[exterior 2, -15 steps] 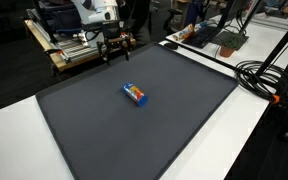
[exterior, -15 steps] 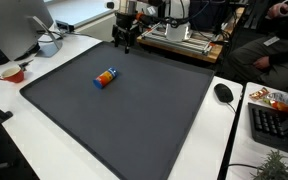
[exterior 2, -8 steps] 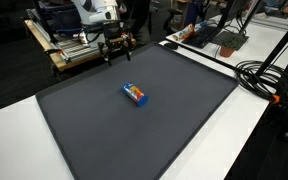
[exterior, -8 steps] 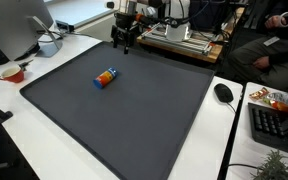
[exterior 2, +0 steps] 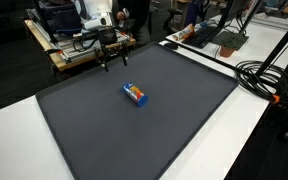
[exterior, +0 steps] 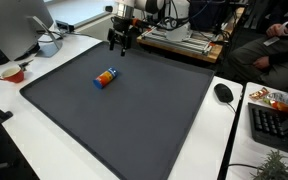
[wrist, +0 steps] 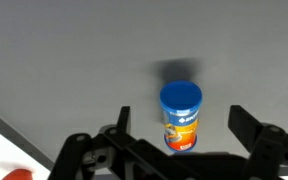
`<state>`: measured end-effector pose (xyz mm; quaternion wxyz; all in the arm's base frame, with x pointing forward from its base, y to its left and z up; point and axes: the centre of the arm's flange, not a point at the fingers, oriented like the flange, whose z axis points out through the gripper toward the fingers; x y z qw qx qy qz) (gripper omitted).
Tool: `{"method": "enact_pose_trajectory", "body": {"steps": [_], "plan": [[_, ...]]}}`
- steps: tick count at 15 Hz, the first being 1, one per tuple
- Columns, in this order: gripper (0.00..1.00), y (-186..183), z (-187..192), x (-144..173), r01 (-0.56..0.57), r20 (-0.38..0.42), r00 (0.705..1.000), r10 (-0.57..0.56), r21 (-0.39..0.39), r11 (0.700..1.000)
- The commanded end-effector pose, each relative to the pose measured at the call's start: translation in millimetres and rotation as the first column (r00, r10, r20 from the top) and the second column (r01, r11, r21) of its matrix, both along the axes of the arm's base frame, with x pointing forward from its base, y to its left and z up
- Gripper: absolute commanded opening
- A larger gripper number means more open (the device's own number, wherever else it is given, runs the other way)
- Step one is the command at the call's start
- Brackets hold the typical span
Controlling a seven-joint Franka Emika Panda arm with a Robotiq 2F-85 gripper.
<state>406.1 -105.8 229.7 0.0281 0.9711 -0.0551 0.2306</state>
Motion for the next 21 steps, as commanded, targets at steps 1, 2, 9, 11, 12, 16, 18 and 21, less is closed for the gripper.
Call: {"method": "enact_pose_trajectory", "body": {"steps": [1,2,9,11,12,16,18,21], "plan": [[1.0,20.9,-43.3,-1.3,-0.065,0.0,0.998,0.065,-0.027,0.998],[1.0,24.1,-48.5,-2.2,-0.077,-0.008,0.997,0.077,-0.024,0.997],[1.0,27.5,-53.8,0.0,-0.058,-0.025,0.998,0.059,0.007,0.998],[1.0,25.3,-57.8,7.3,-0.064,0.003,0.998,0.064,0.015,0.998],[1.0,24.7,-58.4,10.8,-0.075,0.008,0.997,0.075,0.008,0.997],[1.0,22.1,-63.1,24.5,-0.1,0.023,0.995,0.1,-0.002,0.995],[1.0,17.7,-68.1,31.2,-0.094,0.027,0.995,0.094,-0.003,0.996],[1.0,13.6,-76.8,38.8,-0.091,0.034,0.995,0.091,0.004,0.996]]}}
